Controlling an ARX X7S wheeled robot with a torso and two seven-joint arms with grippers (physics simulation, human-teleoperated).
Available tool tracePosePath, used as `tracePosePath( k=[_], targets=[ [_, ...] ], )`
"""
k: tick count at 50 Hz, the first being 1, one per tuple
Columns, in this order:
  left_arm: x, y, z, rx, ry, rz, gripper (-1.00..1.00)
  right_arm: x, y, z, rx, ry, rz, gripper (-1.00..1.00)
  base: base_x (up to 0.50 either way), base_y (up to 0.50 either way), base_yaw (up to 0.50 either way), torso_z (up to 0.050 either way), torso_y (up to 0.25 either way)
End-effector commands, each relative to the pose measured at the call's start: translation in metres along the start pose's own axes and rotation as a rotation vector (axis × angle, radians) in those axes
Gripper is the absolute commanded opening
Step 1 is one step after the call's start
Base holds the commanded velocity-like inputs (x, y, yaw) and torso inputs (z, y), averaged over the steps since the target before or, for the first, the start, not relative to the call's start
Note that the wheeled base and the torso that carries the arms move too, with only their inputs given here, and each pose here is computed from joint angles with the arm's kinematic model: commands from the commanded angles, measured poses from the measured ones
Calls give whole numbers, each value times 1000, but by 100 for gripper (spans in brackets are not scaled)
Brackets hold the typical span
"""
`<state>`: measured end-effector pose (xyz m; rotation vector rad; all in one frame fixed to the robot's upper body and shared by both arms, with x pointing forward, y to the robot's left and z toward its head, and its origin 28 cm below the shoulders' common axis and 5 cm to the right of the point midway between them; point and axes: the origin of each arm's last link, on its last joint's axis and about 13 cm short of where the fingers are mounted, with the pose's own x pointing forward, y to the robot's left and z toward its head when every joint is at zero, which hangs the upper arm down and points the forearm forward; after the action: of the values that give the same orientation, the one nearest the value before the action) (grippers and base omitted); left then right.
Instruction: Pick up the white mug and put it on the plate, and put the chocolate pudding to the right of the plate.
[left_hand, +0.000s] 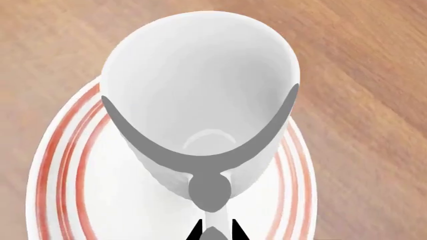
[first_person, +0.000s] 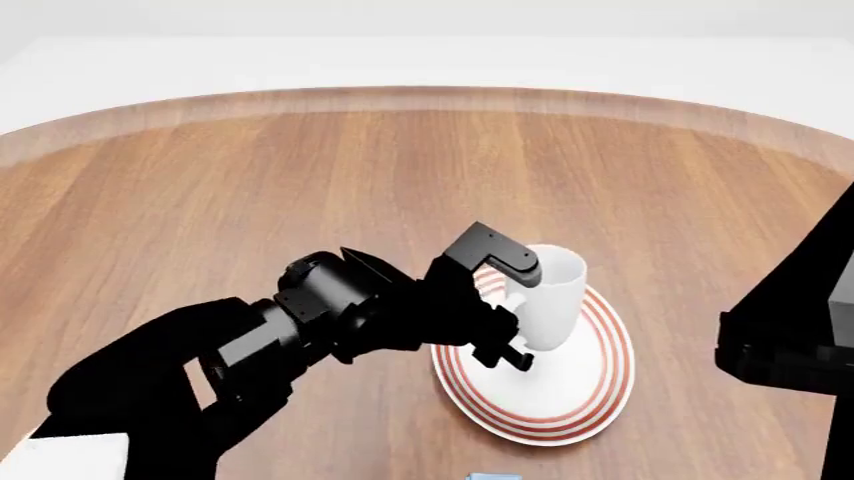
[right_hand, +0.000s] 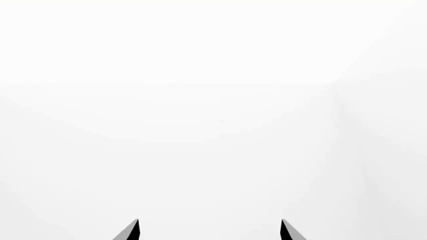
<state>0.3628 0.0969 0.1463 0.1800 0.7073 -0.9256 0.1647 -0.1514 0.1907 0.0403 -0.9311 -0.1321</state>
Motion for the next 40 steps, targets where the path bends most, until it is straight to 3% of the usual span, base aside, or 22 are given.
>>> tracePosePath(
  k=[1,26,27,40],
  targets=[
    [5,-2,0,0,-2,7,-100,1,-3,2,-17,-17,-3,100,0,0,0,0,0],
    [13,-6,-11,26,-7,48,-100,1,-3,2,-8,-15,-7,100,0,0,0,0,0],
    [13,-5,-11,23,-7,48,100,1,-3,2,-8,-16,-7,100,0,0,0,0,0],
    [14,-7,-15,11,10,44,100,1,-2,3,-9,-14,-5,100,0,0,0,0,0]
  ],
)
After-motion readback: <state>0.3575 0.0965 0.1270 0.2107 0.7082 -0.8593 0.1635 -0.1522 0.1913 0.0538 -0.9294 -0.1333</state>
